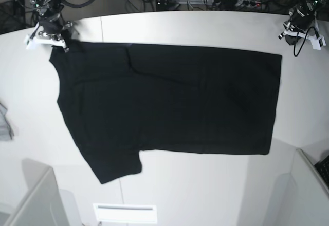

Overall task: Fold the T-shirt properly
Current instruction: 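Drag the shirt by its collar edge toward the robot with both grippers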

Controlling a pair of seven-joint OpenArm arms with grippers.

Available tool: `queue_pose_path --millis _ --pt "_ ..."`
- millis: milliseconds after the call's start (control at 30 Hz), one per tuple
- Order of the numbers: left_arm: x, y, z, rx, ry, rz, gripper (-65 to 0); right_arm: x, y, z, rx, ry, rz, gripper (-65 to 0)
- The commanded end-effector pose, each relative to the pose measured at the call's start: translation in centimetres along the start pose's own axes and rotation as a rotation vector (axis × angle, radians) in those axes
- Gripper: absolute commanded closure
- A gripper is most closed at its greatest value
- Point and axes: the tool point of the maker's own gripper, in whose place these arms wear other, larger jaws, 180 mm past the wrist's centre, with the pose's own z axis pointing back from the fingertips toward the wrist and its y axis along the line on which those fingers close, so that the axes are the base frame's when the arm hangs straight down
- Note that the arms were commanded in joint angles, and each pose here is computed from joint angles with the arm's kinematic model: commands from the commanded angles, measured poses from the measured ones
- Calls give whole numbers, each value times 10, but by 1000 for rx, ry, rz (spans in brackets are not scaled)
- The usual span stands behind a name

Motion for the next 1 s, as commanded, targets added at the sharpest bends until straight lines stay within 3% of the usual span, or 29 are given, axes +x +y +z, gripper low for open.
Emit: queue_pose_path --millis 0,33,67,200,233,333,533,700,767,967 --pt "19 -4 6 -13 -56 -28 0 10 6 2 20 -30 12 0" --pt "20 -6 6 -17 -61 -32 0 10 6 2 20 -30 12 0" --pt "22 -8 6 -20 -65 -34 -49 10 7 2 22 -31 12 0" --pt "36 -19 0 -44 -99 -28 -357 11 8 1 25 -32 13 0" --pt "38 -21 -1 -49 -106 -26 -408 11 8 1 25 -32 13 0" --pt "48 -31 -7 -73 -128 -18 -481 11 8 1 25 -32 13 0" --pt "35 -60 -41 -153 -57 6 -451 12 10 0 30 -36 12 0" --pt "25 -77 -53 -193 -20 2 -377 12 10 0 30 -36 12 0" --pt "24 -79 -53 -198 -16 0 -306 12 10 0 30 -36 12 0" --pt "24 -74 -52 -187 -15 0 -3 12 9 0 27 -34 10 0"
